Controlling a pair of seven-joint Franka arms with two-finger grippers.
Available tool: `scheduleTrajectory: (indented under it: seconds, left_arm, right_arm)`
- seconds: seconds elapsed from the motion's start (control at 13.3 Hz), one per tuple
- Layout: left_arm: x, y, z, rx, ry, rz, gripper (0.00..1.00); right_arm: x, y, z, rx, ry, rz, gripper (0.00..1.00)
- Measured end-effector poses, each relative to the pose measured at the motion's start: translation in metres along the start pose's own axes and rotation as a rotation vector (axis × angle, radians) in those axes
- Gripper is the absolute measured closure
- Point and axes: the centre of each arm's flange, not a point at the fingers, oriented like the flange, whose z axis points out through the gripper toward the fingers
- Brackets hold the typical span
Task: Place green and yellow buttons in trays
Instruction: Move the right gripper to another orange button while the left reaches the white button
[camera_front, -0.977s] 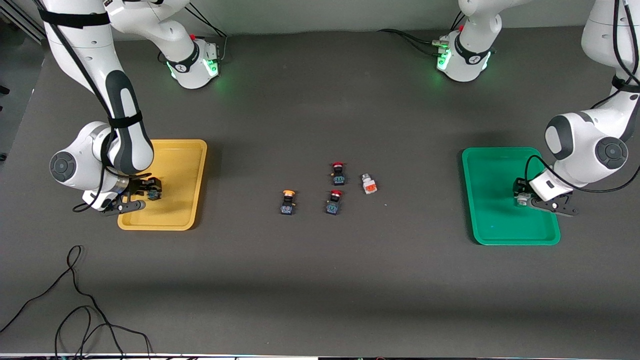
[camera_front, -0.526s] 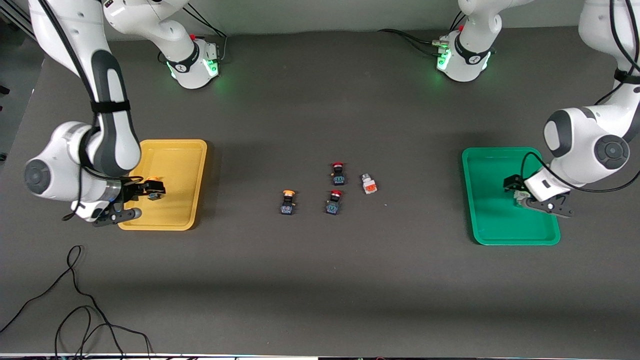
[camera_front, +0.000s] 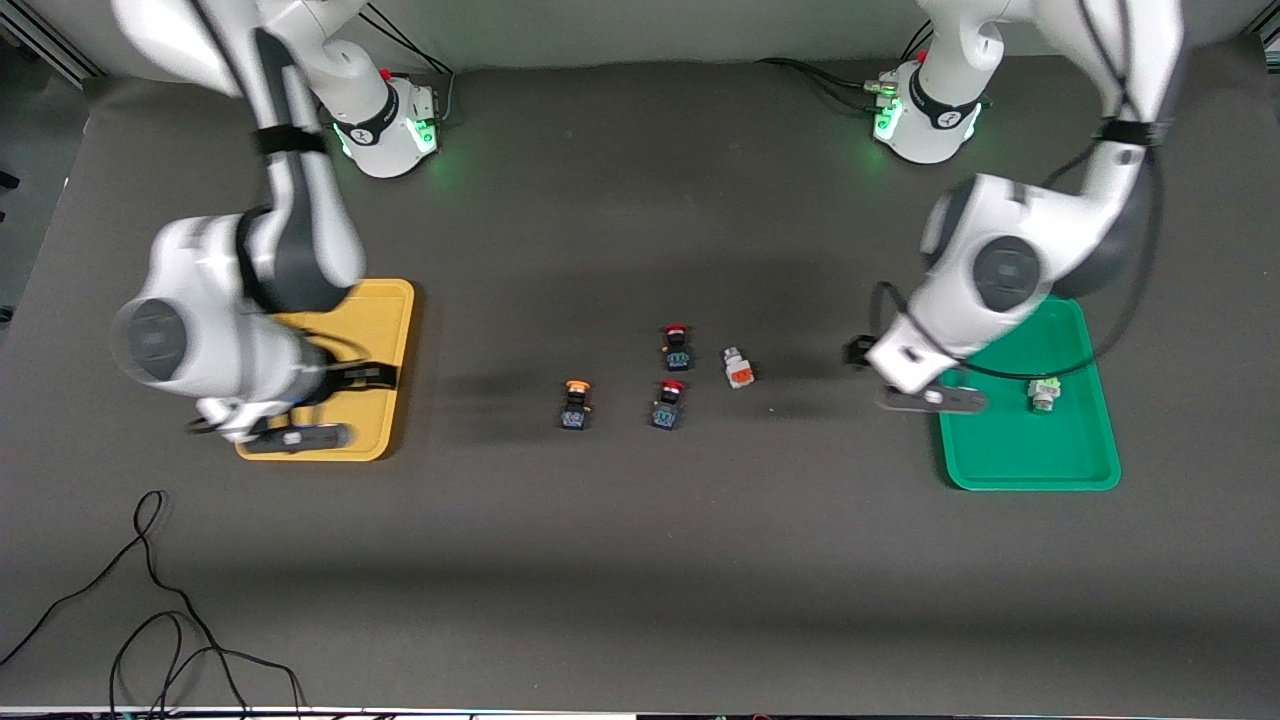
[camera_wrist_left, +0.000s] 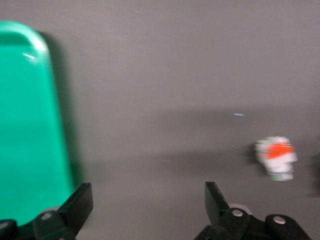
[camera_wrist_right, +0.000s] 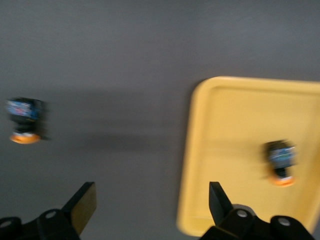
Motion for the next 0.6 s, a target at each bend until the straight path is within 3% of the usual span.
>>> scheduleTrajectory:
  seconds: [0.3, 0.6]
  left_arm:
    - [-0.009, 0.105, 0.046, -0.005, -0.031, -0.095, 0.00]
    - [-0.013, 0.148, 0.117, -0.027, -0.033, -0.150, 0.00]
  right_arm:
    - [-0.022, -0.136, 0.020, 0.013, 0.046, 0.165, 0.00]
    - [-0.013, -0.206, 0.047, 0.018, 0.108, 0.256, 0.00]
